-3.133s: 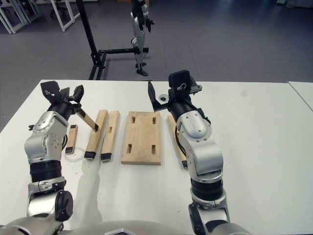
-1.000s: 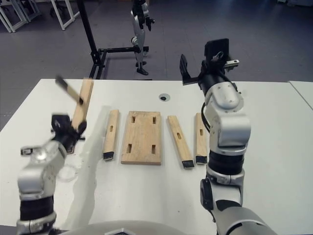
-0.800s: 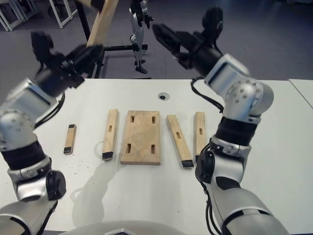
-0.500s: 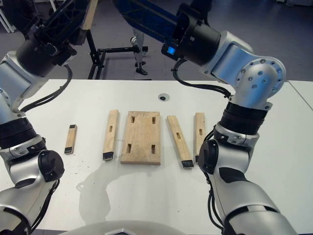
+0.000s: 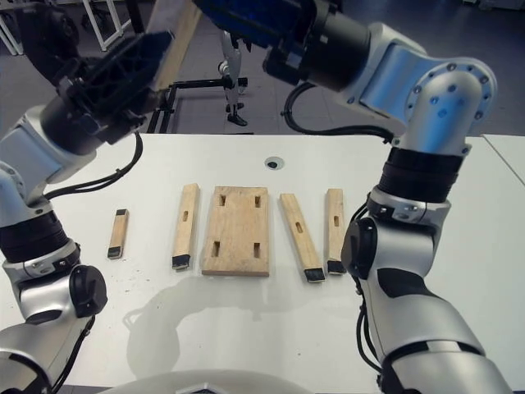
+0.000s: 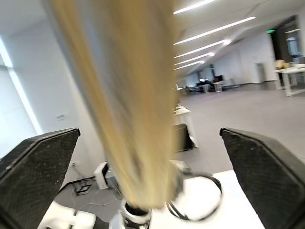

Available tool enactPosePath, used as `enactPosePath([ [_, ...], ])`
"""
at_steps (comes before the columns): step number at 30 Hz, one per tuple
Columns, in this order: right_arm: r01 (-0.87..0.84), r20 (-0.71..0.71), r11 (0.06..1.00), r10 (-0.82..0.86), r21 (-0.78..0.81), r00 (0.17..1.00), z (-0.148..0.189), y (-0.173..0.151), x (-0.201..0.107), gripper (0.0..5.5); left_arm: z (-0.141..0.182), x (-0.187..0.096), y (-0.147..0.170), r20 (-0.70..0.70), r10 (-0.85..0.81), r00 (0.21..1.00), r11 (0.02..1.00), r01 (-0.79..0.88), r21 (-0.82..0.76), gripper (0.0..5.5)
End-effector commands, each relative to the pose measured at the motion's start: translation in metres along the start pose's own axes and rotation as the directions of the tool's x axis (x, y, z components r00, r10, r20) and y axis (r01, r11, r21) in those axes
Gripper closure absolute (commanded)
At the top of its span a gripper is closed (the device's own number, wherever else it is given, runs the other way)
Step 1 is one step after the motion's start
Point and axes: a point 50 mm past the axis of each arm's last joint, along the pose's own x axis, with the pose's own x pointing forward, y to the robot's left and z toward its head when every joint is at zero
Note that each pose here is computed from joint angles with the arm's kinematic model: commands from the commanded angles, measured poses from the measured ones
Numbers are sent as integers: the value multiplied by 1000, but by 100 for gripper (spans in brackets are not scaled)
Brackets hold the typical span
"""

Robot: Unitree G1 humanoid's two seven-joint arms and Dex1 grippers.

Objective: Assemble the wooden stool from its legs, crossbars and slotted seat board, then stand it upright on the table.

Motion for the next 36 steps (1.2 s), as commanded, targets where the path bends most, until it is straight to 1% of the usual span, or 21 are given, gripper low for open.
enactPosePath([
  [1,-119,-30,990,122,81,992,2,11,8,28,-2,0,-3,-5,-15,1000,1000,15,8,343],
  [3,-150,-14,976,154,159,988,-1,9,4,75,-4,0,-3,-9,-13,1000,1000,13,9,343],
  [6,-119,12,969,119,215,993,-8,-4,-4,134,-7,1,-3,-23,-13,1000,1000,13,4,343],
  [10,-97,18,969,95,227,995,-21,-16,-6,224,-8,0,-2,-29,0,1000,1000,0,4,343],
  [14,-59,16,975,57,214,998,-31,-29,-7,299,-8,-1,-2,-26,11,1000,1000,-11,8,343],
  [16,-16,5,981,15,192,1000,-37,-38,-6,309,-11,-3,-2,-25,23,999,1000,-23,7,343],
  [19,53,-18,980,-51,190,999,-59,-54,-16,328,-24,-10,4,-43,54,998,998,-56,-32,343],
  [22,72,-47,970,-63,233,997,-64,-36,-30,335,-47,-27,13,-116,75,990,991,-87,-105,343],
  [25,87,-44,955,-77,284,996,-72,-32,-30,335,-59,-41,20,-162,87,983,984,-110,-141,343],
  [31,113,-70,939,-96,326,993,-73,-32,-32,335,-56,-52,27,-179,110,978,984,-133,-120,343],
  [36,178,-245,903,-85,391,966,-96,-25,-53,335,-45,-57,27,-209,127,970,986,-147,-84,343],
])
